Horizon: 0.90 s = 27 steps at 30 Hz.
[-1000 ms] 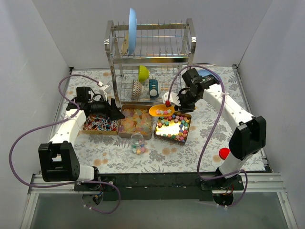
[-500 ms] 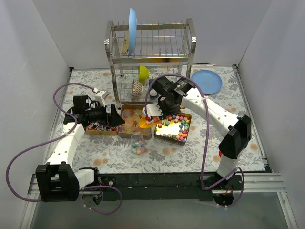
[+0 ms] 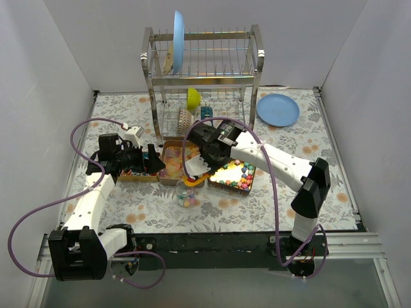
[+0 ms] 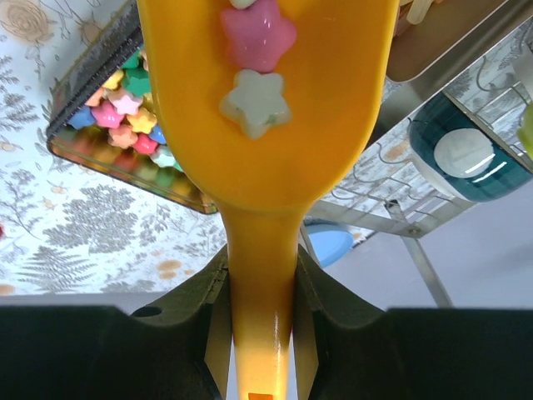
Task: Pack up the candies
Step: Place the fake candies in the packing bottle.
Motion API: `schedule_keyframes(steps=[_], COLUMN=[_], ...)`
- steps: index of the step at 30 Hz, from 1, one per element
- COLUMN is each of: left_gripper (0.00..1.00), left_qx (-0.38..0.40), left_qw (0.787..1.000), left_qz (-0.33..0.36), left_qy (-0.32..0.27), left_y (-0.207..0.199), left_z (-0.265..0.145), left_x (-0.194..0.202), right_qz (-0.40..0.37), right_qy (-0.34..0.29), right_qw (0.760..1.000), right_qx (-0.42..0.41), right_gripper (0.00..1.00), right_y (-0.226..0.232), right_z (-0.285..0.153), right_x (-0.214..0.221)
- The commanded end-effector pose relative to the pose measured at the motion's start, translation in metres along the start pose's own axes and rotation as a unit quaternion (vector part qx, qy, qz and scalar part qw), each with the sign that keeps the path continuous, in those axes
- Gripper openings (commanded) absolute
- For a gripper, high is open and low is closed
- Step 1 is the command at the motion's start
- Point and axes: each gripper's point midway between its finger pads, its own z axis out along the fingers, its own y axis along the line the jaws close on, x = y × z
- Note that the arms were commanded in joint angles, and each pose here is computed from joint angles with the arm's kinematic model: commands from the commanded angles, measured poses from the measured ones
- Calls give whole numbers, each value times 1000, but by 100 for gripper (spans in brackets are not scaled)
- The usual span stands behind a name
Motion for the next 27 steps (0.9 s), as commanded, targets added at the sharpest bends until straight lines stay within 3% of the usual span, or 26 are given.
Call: schedule_keyframes(steps=[1, 12, 27], left_gripper=[98, 98, 95], left_qx=[-18, -23, 10], left_qw=[1000, 999, 1000], left_qz=[7, -2, -2], left_qy=[-22, -25, -13], left_y=[5, 9, 1], left_z=[-2, 2, 6], left_x=[-8, -13, -14], right_qz=[-44, -117, -112], right_qy=[65, 181, 163], right_qw=[997, 973, 970], right_qx=[28, 83, 142], right_gripper=[1, 1, 1], right_y=[-12, -38, -46], right_z=[-14, -37, -75], right_x=[8, 4, -8])
